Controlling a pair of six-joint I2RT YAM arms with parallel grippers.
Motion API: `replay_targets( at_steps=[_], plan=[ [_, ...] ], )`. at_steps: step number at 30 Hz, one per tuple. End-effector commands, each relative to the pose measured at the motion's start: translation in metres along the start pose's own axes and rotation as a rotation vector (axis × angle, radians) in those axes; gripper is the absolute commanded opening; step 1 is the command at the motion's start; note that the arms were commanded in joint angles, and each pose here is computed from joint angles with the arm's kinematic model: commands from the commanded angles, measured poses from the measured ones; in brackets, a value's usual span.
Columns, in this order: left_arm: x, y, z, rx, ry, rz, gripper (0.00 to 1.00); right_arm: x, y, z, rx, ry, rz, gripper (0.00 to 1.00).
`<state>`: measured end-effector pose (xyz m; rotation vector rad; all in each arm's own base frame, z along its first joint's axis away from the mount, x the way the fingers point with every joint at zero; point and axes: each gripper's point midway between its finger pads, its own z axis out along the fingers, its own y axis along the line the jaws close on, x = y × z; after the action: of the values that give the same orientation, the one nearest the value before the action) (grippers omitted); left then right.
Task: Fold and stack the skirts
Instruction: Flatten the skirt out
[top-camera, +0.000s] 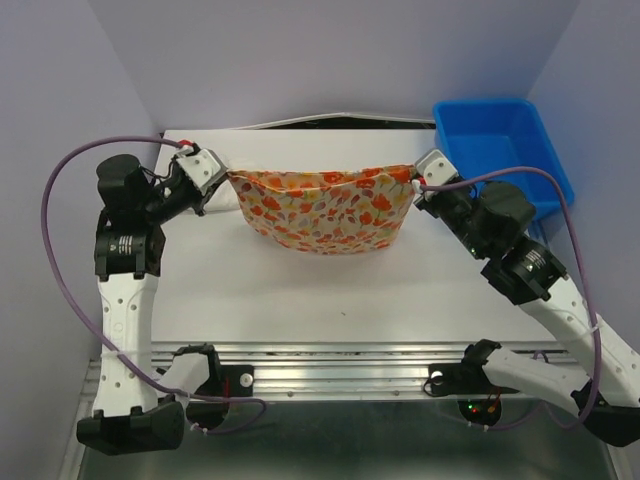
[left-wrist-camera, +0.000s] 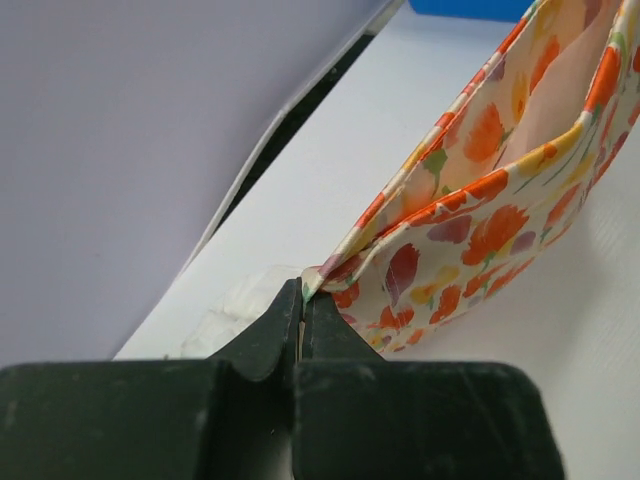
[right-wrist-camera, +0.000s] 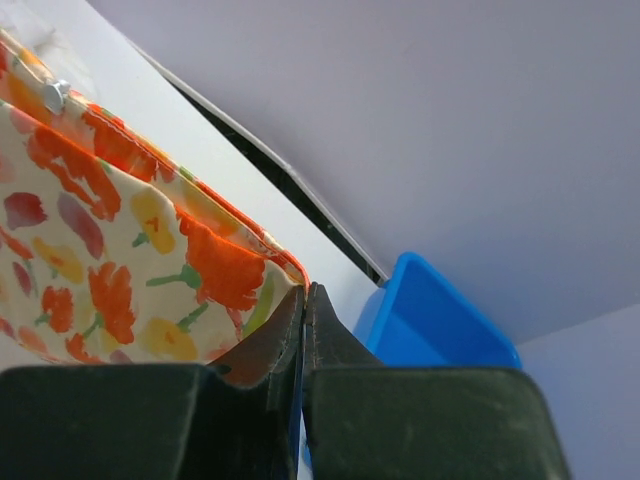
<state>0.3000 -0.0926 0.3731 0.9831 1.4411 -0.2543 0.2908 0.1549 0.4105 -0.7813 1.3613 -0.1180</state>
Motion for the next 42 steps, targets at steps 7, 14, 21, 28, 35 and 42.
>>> replay_targets(
  at_steps=[7,14,21,28,35,42],
  plan=[
    [-0.008,0.074,0.035,-0.154,-0.025,-0.146,0.00,0.009,-0.072,0.051,0.222,0.012,-0.004,0.01],
    [-0.015,0.130,0.092,-0.178,-0.073,-0.183,0.00,0.037,-0.121,0.116,0.236,0.009,0.039,0.01],
    [-0.065,0.200,0.128,-0.264,-0.196,-0.158,0.00,0.007,-0.194,0.162,0.335,-0.098,0.064,0.01],
    [-0.011,0.162,0.137,-0.163,-0.094,-0.063,0.00,0.030,-0.147,0.153,0.114,-0.076,-0.053,0.01],
    [0.152,-0.005,0.133,0.138,0.226,0.074,0.00,0.162,-0.014,0.115,-0.283,0.134,-0.145,0.01],
    [0.238,-0.123,0.083,0.388,0.416,0.181,0.00,0.261,0.089,0.002,-0.609,0.341,-0.270,0.01]
  ],
)
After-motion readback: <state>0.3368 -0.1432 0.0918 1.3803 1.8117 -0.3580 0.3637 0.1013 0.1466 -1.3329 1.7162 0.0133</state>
